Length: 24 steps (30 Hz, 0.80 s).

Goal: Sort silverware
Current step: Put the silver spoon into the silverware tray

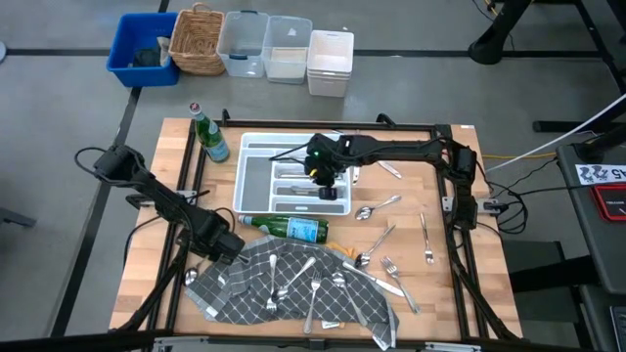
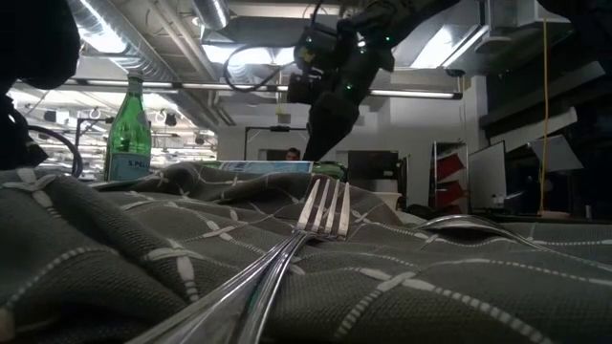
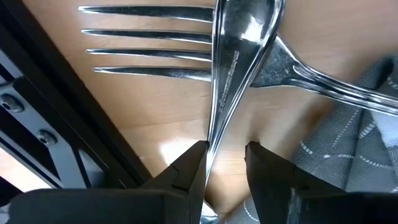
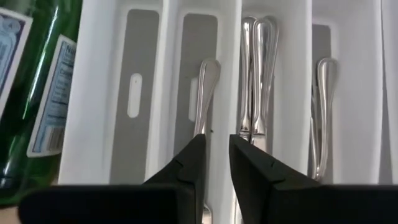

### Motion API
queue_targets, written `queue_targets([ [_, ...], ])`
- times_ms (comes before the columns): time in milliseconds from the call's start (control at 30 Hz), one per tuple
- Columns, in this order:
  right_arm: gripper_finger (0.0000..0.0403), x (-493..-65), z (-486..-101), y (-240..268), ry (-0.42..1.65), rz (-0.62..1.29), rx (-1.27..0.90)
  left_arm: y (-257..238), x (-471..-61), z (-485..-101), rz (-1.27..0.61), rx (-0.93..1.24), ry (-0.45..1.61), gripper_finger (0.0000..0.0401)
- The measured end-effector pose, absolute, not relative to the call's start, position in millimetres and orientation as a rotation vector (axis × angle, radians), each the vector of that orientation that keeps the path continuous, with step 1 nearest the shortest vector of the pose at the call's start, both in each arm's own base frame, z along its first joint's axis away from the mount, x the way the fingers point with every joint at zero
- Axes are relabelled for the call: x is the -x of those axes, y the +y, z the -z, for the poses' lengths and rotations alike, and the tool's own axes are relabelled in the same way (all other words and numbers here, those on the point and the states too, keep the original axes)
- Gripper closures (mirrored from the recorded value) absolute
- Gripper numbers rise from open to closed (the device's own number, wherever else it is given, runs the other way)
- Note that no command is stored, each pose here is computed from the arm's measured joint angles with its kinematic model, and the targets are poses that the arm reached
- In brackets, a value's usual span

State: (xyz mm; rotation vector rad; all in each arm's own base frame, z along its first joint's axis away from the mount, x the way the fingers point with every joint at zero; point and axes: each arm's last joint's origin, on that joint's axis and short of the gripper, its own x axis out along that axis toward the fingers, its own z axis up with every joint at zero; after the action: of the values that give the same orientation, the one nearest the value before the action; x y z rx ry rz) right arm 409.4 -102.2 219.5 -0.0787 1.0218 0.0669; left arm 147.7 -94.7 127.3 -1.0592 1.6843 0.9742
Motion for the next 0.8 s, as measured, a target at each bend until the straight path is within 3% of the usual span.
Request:
queue_targets([
  [367, 0.0331, -409.7, -223.9, -102.3, 1.025, -0.084, 0.107, -99.0, -164.5, -136.3, -0.846, 1.112, 1.630, 0.0301],
  [800, 0.0331, -409.8, -223.9, -102.3, 1.025, -0.084, 0.107, -96.8, -159.6, -136.7, -0.952, 1.126, 1.650, 0.0301],
])
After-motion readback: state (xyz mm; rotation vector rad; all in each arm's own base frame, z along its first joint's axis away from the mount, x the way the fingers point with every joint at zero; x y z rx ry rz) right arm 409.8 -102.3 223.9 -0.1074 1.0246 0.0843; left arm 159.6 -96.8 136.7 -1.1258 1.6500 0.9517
